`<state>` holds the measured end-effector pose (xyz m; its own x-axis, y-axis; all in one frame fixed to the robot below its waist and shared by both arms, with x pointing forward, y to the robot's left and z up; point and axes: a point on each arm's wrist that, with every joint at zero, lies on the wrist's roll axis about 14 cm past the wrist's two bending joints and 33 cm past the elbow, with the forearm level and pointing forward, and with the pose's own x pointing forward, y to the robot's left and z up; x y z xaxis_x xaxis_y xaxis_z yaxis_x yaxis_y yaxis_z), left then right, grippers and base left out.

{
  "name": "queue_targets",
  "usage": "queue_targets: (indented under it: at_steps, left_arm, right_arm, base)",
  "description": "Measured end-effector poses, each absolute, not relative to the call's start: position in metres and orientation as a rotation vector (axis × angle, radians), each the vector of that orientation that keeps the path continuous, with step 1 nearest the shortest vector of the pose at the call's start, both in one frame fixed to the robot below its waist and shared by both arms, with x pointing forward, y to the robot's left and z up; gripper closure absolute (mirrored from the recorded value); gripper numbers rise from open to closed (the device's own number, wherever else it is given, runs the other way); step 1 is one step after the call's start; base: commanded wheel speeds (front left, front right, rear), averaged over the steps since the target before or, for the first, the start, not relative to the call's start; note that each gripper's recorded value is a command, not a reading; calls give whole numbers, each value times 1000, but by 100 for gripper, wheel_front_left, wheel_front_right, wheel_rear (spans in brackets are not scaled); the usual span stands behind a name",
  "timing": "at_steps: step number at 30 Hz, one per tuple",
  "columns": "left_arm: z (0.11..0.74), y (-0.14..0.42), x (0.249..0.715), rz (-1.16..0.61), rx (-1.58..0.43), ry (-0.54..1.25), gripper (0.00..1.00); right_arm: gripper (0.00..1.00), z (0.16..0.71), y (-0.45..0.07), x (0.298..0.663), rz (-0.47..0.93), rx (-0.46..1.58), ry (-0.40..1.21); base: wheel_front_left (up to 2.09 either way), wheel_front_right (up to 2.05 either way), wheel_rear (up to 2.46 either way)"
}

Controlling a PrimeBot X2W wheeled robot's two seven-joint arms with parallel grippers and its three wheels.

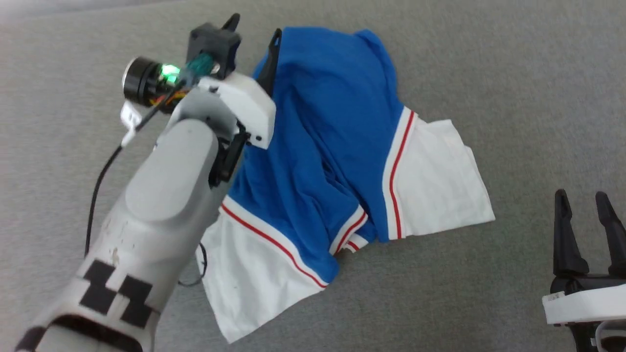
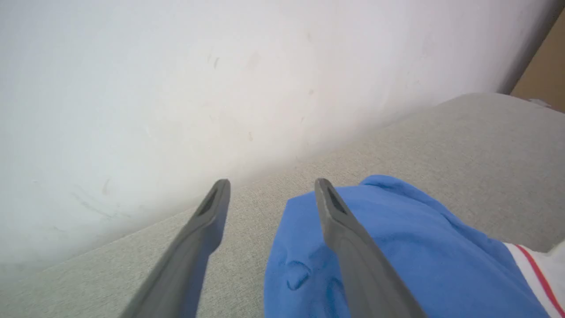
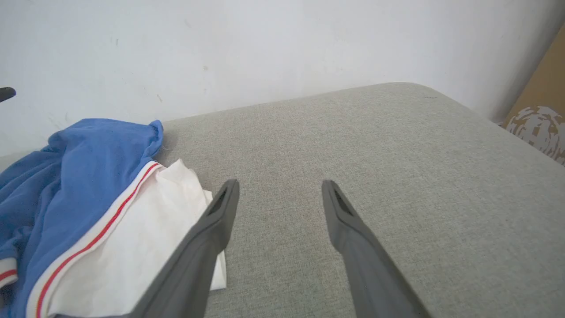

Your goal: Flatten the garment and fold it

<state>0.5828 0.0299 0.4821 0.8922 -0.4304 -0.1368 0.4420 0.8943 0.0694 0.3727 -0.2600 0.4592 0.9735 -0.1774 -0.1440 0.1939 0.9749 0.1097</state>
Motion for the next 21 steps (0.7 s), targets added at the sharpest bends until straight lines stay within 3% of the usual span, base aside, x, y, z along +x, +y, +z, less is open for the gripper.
queue_targets:
  at_steps: [4, 10, 16, 21]
  left_arm:
    - [506, 56, 562, -358, 41, 28, 0]
    - [502, 106, 498, -223, 9, 32, 0]
    - [468, 143, 418, -128, -12, 241, 0]
    - [457, 141, 376, -151, -75, 373, 0]
  right_arm:
    - [0, 468, -251, 370, -158, 140, 113]
    - [0, 481, -240, 362, -122, 158, 80]
    - [0, 491, -228, 362, -80, 181, 52]
    - [0, 494, -218, 367, -46, 193, 39]
  base:
    - [0, 0, 0]
    - [0, 0, 0]
    - [0, 0, 0]
    - [0, 0, 0]
